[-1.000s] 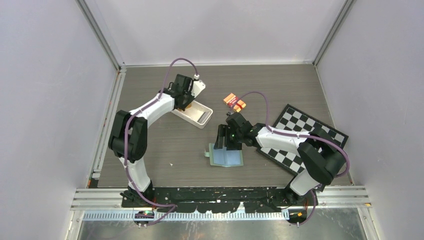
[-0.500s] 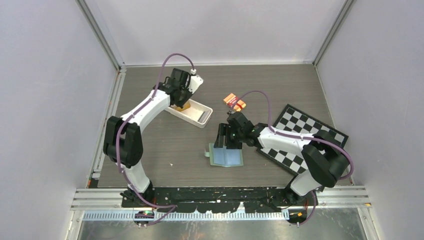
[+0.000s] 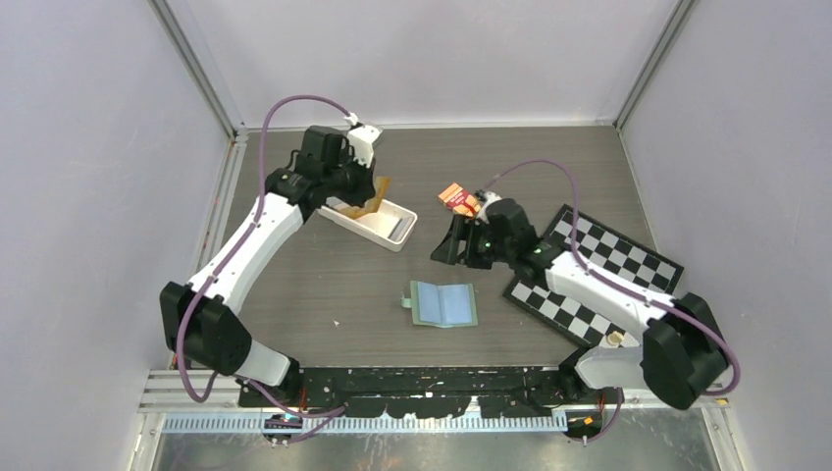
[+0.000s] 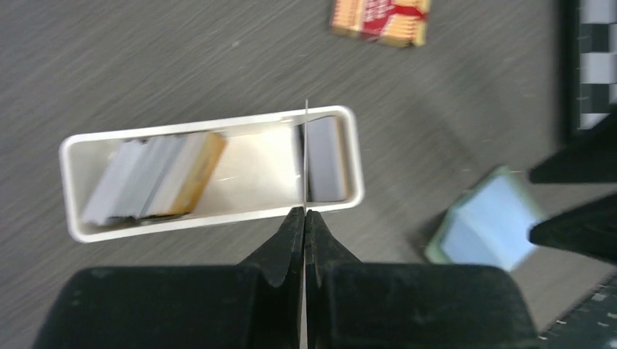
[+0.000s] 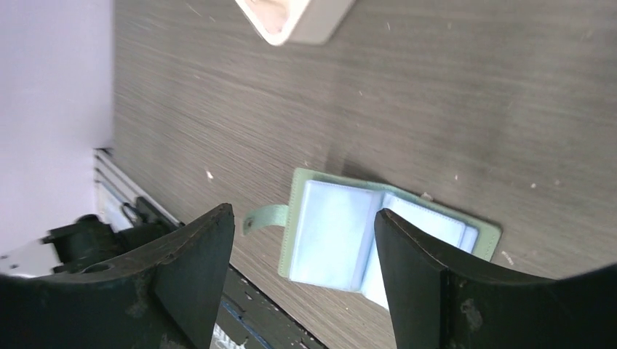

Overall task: Put the credit cards into the card holder
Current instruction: Pick up the credit card from the storage box, then insert the credit card into the card holder.

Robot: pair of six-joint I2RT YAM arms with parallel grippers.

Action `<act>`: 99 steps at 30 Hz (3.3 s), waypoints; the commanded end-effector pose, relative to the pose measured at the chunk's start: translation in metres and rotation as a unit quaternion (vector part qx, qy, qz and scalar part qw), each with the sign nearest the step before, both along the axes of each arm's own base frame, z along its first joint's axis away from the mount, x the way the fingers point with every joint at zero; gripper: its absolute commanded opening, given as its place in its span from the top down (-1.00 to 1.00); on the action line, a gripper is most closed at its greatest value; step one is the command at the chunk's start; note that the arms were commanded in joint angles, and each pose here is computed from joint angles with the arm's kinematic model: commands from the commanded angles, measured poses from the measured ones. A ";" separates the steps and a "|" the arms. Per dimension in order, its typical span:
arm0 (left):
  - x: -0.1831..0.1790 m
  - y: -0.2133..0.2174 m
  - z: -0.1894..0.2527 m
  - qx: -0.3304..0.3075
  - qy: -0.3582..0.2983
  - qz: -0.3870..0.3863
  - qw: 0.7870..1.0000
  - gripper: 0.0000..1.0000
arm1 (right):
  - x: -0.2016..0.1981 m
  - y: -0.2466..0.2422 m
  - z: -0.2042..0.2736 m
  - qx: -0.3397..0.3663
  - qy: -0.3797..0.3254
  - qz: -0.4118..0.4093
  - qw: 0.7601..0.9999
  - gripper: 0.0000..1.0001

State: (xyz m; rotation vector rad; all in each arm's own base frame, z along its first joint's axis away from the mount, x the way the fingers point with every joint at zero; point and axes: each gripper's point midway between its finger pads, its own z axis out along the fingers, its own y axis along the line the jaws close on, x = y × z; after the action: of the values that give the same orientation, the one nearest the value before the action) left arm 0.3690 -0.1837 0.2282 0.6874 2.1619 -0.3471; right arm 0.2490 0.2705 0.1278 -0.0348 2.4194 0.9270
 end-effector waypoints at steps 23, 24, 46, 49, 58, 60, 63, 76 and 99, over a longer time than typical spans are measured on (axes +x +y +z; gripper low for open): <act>-0.152 -0.100 0.076 -0.348 0.085 -0.281 0.890 1.00 | -0.031 0.022 0.161 0.307 -0.170 0.159 0.923 -0.11; -0.152 -0.100 0.075 -0.347 0.085 -0.281 0.891 1.00 | -0.032 0.023 0.162 0.313 -0.167 0.163 0.921 -0.01; -0.128 -0.058 -0.058 -0.169 0.168 0.013 0.971 -0.54 | -0.015 -0.032 0.042 0.074 -0.047 0.039 0.995 0.99; -0.141 -0.059 -0.084 -0.171 0.203 0.051 0.963 -0.55 | -0.014 -0.049 0.020 0.033 -0.026 -0.004 0.999 0.99; -0.157 -0.076 -0.120 -0.191 0.244 0.086 0.947 -0.60 | -0.044 -0.036 -0.013 0.074 0.035 0.046 0.996 0.99; -0.158 -0.081 -0.121 -0.199 0.250 0.084 0.944 -0.62 | -0.046 -0.035 -0.018 0.077 0.040 0.051 0.995 0.99; -0.160 -0.087 -0.123 -0.206 0.257 0.076 0.941 -0.64 | -0.049 -0.033 -0.026 0.078 0.053 0.060 0.994 0.99; -0.155 -0.096 -0.153 -0.186 0.278 0.077 0.939 -0.47 | -0.058 -0.025 -0.041 0.093 0.086 0.089 0.988 0.99; -0.156 -0.094 -0.198 -0.133 0.310 0.085 0.938 0.65 | -0.056 -0.019 -0.068 0.090 0.126 0.092 0.984 0.99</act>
State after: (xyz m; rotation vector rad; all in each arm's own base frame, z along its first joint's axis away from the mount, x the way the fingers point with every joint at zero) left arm 0.2020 -0.2679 0.0243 0.2033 2.7254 -0.8125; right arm 0.1866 0.2445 0.0552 -0.0535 2.6201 1.2618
